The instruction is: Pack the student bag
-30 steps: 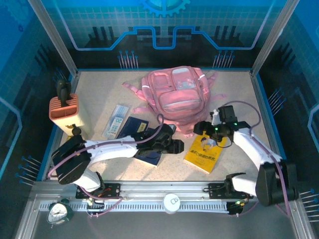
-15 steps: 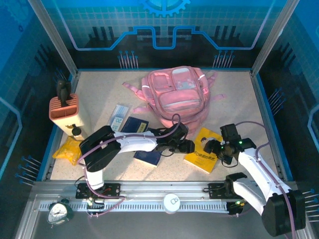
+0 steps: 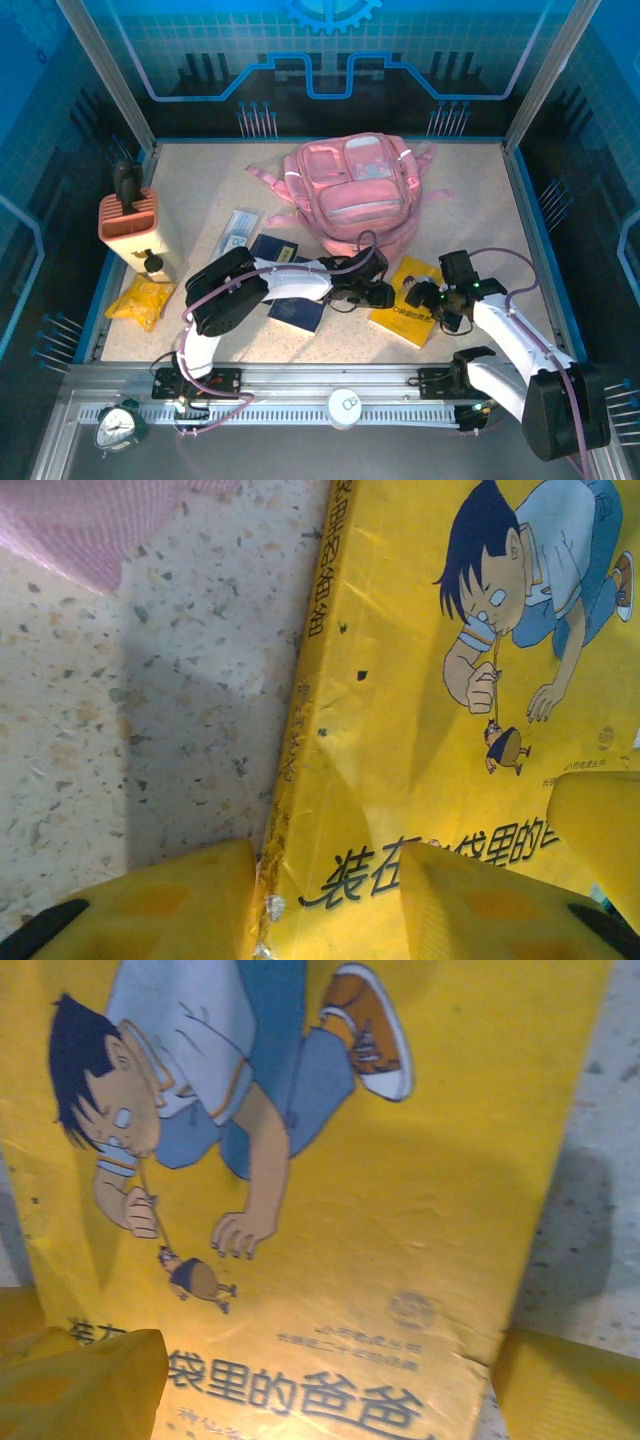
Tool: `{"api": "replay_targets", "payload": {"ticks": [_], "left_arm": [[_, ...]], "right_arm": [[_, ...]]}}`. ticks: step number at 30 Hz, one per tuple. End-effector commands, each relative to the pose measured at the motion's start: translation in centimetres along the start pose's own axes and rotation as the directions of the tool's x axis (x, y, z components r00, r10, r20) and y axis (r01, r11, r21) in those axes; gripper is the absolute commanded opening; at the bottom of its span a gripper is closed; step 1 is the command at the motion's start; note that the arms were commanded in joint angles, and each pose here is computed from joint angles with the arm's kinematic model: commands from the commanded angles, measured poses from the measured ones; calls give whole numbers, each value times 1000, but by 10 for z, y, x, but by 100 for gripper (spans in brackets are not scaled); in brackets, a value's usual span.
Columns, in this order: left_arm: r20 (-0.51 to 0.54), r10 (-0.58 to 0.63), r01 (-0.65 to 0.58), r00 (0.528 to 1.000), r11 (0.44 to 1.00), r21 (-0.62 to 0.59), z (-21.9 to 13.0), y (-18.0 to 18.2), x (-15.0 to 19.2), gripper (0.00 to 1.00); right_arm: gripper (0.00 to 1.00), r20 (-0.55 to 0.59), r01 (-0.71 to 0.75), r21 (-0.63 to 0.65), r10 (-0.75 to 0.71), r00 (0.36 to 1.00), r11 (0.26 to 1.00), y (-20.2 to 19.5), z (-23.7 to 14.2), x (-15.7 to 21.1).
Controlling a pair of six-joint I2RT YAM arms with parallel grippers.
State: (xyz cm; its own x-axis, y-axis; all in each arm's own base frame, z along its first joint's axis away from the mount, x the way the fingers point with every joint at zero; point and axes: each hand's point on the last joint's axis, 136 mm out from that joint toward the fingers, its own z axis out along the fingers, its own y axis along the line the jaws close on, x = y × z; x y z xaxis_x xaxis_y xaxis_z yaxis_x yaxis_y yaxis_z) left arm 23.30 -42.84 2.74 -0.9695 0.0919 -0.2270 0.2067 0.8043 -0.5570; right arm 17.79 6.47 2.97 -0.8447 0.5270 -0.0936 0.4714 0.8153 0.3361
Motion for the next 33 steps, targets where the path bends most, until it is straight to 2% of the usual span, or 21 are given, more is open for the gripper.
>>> {"api": "replay_targets", "payload": {"ticks": [1, 5, 12, 18, 22, 29, 33], "left_arm": [[-25, 10, -11, 1000, 1000, -15, 2, 2, 7, 38], [-47, 0, 0, 999, 1000, -8, 3, 5, 15, 36], [-42, -16, 15, 999, 999, -37, 3, 16, 18, 31], [-35, -12, 10, 999, 999, -43, 2, 18, 18, 30], [-32, -15, 13, 999, 998, -61, 2, 21, 17, 30], [-22, 1, -2, 1000, 997, -75, 0, 22, 14, 30], [-26, 10, -11, 1000, 997, -73, 0, 20, 14, 29]], "right_arm": [[84, -8, 4, -58, -4, 1000, 998, 8, 1, -2], [81, -48, -15, -146, 8, 999, 989, 18, -2, 4], [79, -27, 31, -211, -37, 999, 977, 29, -21, 4], [73, -39, 33, -248, -44, 998, 968, 34, -28, 7], [64, -30, 57, -265, -67, 997, 962, 39, -35, 5], [62, -15, 57, -225, -62, 998, 973, 33, -47, 4], [57, -8, 52, -213, -55, 998, 976, 29, -51, 5]]}}
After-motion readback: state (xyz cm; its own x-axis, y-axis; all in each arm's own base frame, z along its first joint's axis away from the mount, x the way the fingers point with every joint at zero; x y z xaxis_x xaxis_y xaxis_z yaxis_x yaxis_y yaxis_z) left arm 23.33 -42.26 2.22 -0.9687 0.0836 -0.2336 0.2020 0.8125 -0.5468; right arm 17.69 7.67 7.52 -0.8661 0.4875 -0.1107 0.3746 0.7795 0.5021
